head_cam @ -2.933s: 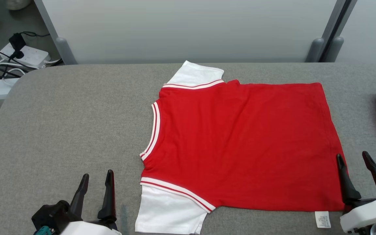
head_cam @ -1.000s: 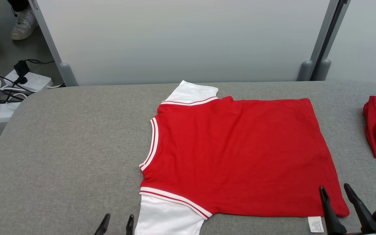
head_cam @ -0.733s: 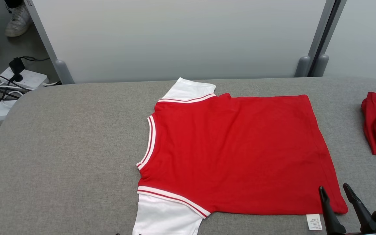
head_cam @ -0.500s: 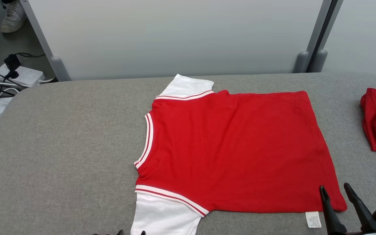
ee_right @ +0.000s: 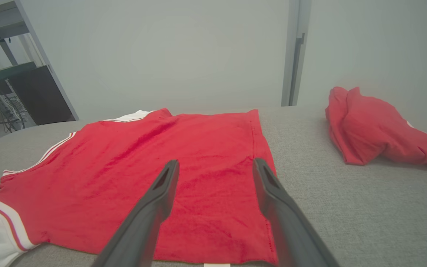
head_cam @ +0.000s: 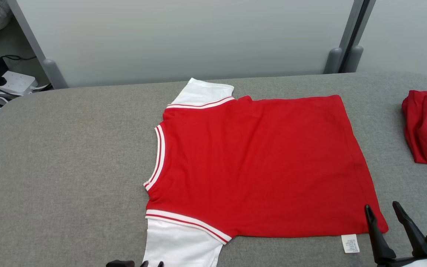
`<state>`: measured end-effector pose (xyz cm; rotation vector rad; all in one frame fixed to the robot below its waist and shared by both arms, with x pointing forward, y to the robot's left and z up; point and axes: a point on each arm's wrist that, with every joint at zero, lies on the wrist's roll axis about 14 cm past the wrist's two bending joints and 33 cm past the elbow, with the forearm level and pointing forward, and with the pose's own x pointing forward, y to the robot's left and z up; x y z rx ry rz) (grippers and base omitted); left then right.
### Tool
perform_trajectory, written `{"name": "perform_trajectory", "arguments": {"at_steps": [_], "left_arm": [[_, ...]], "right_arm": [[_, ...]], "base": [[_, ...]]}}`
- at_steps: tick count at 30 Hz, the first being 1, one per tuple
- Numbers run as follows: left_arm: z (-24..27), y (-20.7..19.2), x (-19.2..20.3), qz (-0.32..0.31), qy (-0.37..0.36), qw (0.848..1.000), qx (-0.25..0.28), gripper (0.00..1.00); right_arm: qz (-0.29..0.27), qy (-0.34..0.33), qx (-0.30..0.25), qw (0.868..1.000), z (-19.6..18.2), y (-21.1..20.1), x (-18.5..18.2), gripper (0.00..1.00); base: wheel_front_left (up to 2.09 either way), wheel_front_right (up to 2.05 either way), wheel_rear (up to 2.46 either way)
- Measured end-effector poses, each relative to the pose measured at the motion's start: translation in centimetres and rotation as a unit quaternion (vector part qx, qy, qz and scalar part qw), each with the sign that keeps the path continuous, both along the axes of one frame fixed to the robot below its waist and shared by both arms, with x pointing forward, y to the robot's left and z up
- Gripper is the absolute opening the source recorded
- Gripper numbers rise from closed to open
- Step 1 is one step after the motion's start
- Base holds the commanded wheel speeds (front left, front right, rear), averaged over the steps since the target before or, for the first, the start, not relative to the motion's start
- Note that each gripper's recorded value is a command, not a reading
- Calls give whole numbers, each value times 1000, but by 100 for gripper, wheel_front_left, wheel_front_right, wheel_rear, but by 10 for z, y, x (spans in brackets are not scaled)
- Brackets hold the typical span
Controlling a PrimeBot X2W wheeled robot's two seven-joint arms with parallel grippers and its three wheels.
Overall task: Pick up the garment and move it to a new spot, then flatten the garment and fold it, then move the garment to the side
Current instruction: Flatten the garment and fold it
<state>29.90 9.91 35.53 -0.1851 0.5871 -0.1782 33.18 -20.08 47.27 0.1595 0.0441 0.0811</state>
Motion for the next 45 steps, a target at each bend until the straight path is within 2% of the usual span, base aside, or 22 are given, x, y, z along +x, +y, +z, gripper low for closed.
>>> {"name": "perform_trajectory", "arguments": {"at_steps": [2,6,8,10,12,13,14,18,19,27,33,37,45], "left_arm": [[-1,2,0,3,0,1000,8,59],[1,5,2,9,-5,1000,11,93],[3,8,3,15,-8,1000,14,98],[4,12,3,18,-8,1000,19,97],[4,15,3,19,-6,1000,22,86],[3,15,2,18,-3,1000,22,75],[3,15,1,18,0,1000,21,57],[1,10,-1,12,10,1000,16,14],[0,8,-2,7,13,1000,15,0],[-2,1,-5,-1,23,1000,1,0],[-1,14,-4,12,24,1000,9,0],[4,32,-4,26,20,999,23,0],[16,37,4,39,9,999,21,0]], "right_arm": [[-1,0,0,1000,0,-1,-1,100],[-2,0,0,1000,0,-2,0,100],[-2,0,0,1000,0,-2,0,100],[-1,0,1,1000,0,-2,1,100],[1,0,1,1000,0,-1,1,100],[1,-1,1,1000,0,0,1,100],[2,-1,1,1000,1,0,1,100],[1,-1,7,1000,1,0,1,100],[1,-1,8,1000,1,0,1,100],[-4,3,4,1000,-1,-6,-1,100],[-17,51,9,998,-30,-13,-6,100],[-32,105,26,994,-62,-20,-9,100],[-49,167,60,983,-92,-27,4,100]], "base": [[0,0,0],[0,0,0],[0,0,0],[0,0,0],[0,0,0],[0,0,0],[0,0,0],[0,0,0],[0,0,0],[0,0,0],[0,0,0],[0,0,0],[0,0,0]]}}
